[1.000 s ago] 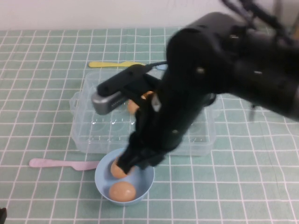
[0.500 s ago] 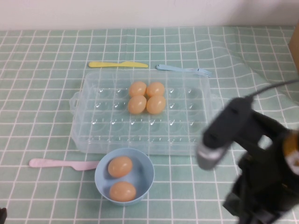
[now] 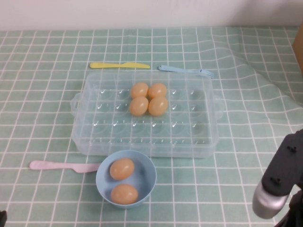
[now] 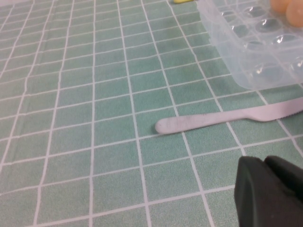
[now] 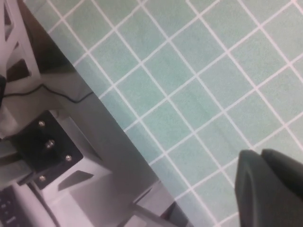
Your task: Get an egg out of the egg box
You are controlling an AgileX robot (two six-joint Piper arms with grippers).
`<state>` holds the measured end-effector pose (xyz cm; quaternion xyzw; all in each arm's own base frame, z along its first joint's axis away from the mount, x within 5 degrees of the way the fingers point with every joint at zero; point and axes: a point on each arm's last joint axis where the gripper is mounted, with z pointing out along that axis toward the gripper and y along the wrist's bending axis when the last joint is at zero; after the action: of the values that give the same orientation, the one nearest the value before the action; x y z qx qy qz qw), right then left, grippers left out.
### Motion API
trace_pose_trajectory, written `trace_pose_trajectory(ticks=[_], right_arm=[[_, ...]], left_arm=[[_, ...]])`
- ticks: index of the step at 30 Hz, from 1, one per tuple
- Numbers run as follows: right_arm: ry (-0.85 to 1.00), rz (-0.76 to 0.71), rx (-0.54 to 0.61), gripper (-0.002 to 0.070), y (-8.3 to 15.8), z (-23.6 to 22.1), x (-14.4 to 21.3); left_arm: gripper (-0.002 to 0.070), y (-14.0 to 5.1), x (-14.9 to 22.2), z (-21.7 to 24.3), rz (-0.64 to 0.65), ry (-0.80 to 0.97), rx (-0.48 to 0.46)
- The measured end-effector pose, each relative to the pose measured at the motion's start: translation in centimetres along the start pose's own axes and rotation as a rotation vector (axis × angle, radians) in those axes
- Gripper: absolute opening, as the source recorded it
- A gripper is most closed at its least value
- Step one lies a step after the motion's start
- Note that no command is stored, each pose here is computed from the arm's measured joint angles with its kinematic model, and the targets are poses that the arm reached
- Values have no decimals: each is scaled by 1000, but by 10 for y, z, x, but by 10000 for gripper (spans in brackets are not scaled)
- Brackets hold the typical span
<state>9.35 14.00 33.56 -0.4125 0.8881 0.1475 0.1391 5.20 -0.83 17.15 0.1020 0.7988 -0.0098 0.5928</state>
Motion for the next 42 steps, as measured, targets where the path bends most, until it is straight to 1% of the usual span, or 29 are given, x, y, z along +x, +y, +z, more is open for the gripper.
trace_pose_trajectory(ticks=[3,5,8,10,12,16,19,23,26,29,34,42], right_arm=[[-26,-57,0,-15,-1,7,-1],[-86,-93,7,-15,-3,14,-3],[-194,-96,32,-15,-9,28,-1],[-280,-70,62,-15,-18,36,8],[-359,-28,102,-15,-29,41,21],[-497,83,202,-15,-51,54,58],[-594,151,288,-16,-62,63,90],[-763,160,439,-16,-67,69,125],[-876,174,536,-16,-69,75,143],[-973,190,595,-16,-68,79,154],[-1084,205,608,-16,-64,78,161],[-1090,212,602,-17,-64,78,161]], left_arm=[[-4,0,0,0,0,0,0],[-5,0,0,0,0,0,0],[-4,0,0,0,0,0,0],[-4,0,0,0,0,0,0],[-4,0,0,0,0,0,0],[-4,0,0,0,0,0,0],[-4,0,0,0,0,0,0],[-4,0,0,0,0,0,0],[-5,0,0,0,0,0,0],[-5,0,0,0,0,0,0],[-5,0,0,0,0,0,0],[-4,0,0,0,0,0,0]])
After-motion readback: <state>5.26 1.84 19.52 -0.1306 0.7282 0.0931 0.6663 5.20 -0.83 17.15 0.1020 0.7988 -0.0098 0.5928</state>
